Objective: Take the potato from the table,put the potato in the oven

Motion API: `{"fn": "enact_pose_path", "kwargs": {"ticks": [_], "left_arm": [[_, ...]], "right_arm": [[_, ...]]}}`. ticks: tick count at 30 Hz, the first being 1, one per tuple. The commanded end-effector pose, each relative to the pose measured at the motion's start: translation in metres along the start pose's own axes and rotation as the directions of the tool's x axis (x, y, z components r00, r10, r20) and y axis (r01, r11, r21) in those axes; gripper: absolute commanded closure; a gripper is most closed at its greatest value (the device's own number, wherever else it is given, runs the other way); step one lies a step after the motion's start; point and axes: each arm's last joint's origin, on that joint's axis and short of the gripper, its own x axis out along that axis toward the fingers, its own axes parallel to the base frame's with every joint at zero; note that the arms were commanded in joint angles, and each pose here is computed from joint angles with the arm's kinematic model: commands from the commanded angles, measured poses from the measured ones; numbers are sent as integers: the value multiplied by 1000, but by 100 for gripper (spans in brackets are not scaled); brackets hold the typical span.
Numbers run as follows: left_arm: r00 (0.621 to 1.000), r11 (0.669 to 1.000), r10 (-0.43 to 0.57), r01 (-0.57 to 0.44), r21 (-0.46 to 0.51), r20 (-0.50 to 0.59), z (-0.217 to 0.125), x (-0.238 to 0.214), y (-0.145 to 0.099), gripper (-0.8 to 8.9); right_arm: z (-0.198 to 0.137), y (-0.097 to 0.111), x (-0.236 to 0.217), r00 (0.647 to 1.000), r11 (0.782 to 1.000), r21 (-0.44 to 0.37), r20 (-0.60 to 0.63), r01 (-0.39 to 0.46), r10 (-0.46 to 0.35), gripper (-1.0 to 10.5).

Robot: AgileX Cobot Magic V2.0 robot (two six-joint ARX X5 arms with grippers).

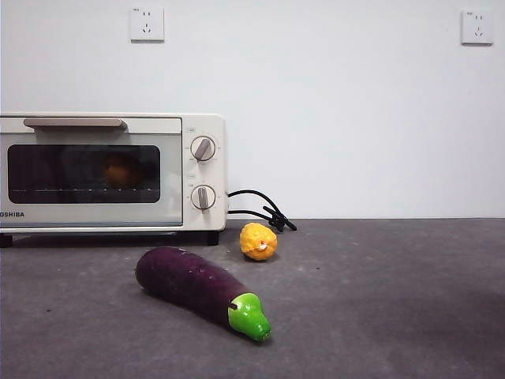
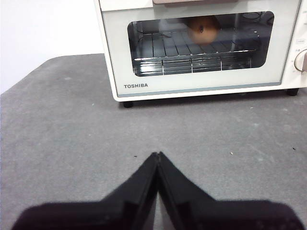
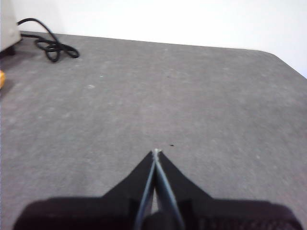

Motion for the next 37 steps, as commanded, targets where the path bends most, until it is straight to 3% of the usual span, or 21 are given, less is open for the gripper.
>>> {"fn": "enact_pose_path", "kwargs": {"ticks": [1, 37], "left_arm": [[1000, 1000, -2, 2, -11, -6, -3, 1, 0, 818], [1000, 1000, -2, 2, -11, -6, -3, 1, 0, 817]], "right_arm": [[-3, -1, 1, 999, 997, 75, -11, 32, -31, 945], [-3, -1, 1, 999, 996, 82, -6, 36, -35, 945]]}}
